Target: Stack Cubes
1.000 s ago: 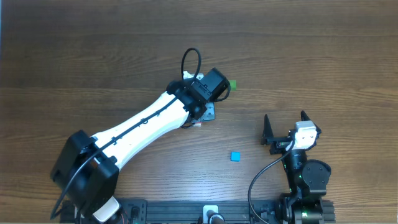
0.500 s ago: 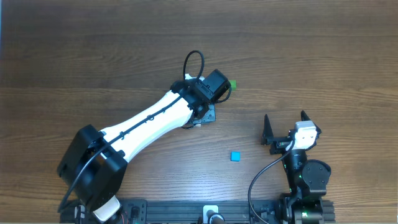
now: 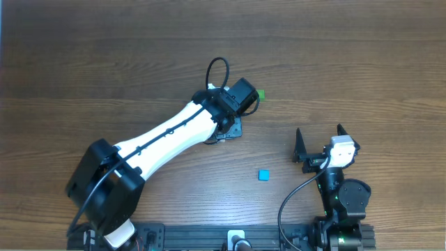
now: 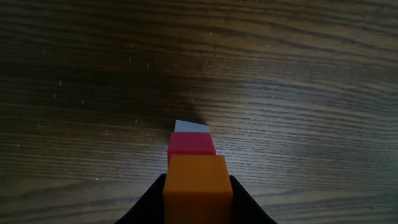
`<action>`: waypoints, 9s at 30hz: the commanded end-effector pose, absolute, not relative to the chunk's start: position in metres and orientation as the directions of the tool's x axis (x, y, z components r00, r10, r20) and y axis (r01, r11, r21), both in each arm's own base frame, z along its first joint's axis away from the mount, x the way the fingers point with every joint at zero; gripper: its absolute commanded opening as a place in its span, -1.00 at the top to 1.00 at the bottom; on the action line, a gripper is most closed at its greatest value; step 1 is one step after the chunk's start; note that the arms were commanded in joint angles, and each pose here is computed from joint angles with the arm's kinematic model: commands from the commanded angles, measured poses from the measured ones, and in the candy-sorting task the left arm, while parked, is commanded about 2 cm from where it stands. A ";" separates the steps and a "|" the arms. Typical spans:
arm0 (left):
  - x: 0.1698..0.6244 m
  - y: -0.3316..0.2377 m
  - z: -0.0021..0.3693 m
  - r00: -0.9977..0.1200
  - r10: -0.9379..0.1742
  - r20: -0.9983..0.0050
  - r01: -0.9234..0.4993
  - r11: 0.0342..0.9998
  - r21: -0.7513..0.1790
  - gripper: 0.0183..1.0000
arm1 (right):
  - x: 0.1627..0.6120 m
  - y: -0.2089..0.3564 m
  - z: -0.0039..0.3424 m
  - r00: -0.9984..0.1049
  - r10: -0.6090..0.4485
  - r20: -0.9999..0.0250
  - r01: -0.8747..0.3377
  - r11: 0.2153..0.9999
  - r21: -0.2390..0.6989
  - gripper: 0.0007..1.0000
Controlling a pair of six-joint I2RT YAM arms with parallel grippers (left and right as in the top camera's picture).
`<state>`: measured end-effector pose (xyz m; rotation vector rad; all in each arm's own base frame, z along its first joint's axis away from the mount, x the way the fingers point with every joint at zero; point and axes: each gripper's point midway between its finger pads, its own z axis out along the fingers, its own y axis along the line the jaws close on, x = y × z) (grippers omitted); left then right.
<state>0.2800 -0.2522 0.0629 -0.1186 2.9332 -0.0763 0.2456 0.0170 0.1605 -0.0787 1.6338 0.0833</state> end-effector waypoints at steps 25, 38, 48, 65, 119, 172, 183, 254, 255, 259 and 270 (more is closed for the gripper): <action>0.283 -0.254 0.054 -0.981 -0.078 -0.176 -0.071 0.996 -0.046 0.74 | 0.246 0.015 0.158 -0.067 -0.004 -0.998 -0.093 0.996 0.002 -0.98; 0.282 -0.253 0.054 -0.982 -0.078 -0.173 -0.071 0.997 -0.043 0.54 | 0.246 0.015 0.158 -0.067 -0.004 -0.998 -0.092 0.996 0.002 -0.98; 0.282 -0.253 0.054 -0.982 -0.078 -0.173 -0.072 0.996 -0.044 0.32 | 0.246 0.015 0.158 -0.067 -0.004 -0.998 -0.092 0.996 0.002 -0.99; 0.298 -0.256 0.079 -0.957 -0.099 -0.272 -0.077 0.993 -0.092 -1.00 | 0.246 0.015 0.158 -0.067 -0.004 -0.998 -0.093 0.996 0.002 -0.98; 0.254 -0.001 0.232 -0.104 -0.229 -0.968 -0.022 0.973 -0.228 -0.96 | 0.246 0.015 0.158 -0.067 -0.004 -0.998 -0.093 0.996 0.002 -0.99; 0.246 -0.011 0.159 -0.069 -0.062 -0.996 0.074 0.995 -0.067 -1.00 | 0.246 0.015 0.158 -0.067 -0.004 -0.998 -0.093 0.996 0.002 -0.98; 0.246 -0.011 0.158 -0.073 -0.062 -0.995 0.074 0.995 -0.067 -1.00 | 0.246 0.015 0.158 -0.067 -0.004 -0.998 -0.092 0.996 0.002 -0.99; 0.246 -0.011 0.158 -0.073 -0.062 -0.995 0.074 0.995 -0.067 -1.00 | 0.415 0.144 0.063 -0.979 -0.035 -0.200 -0.048 0.997 0.062 -0.99; 0.246 -0.011 0.158 -0.073 -0.062 -0.995 0.074 0.995 -0.067 -1.00 | 0.416 0.145 0.061 -0.979 -0.035 -0.199 -0.048 0.997 0.062 -0.98; 0.246 -0.011 0.158 -0.073 -0.062 -0.995 0.074 0.995 -0.067 -1.00 | 0.417 0.140 0.048 -0.984 -0.022 -0.177 -0.030 0.999 0.041 -0.99; 0.246 -0.011 0.158 -0.073 -0.062 -0.995 0.074 0.995 -0.067 -1.00 | 0.413 0.134 0.019 -0.994 -0.014 -0.112 -0.016 1.000 0.017 -0.99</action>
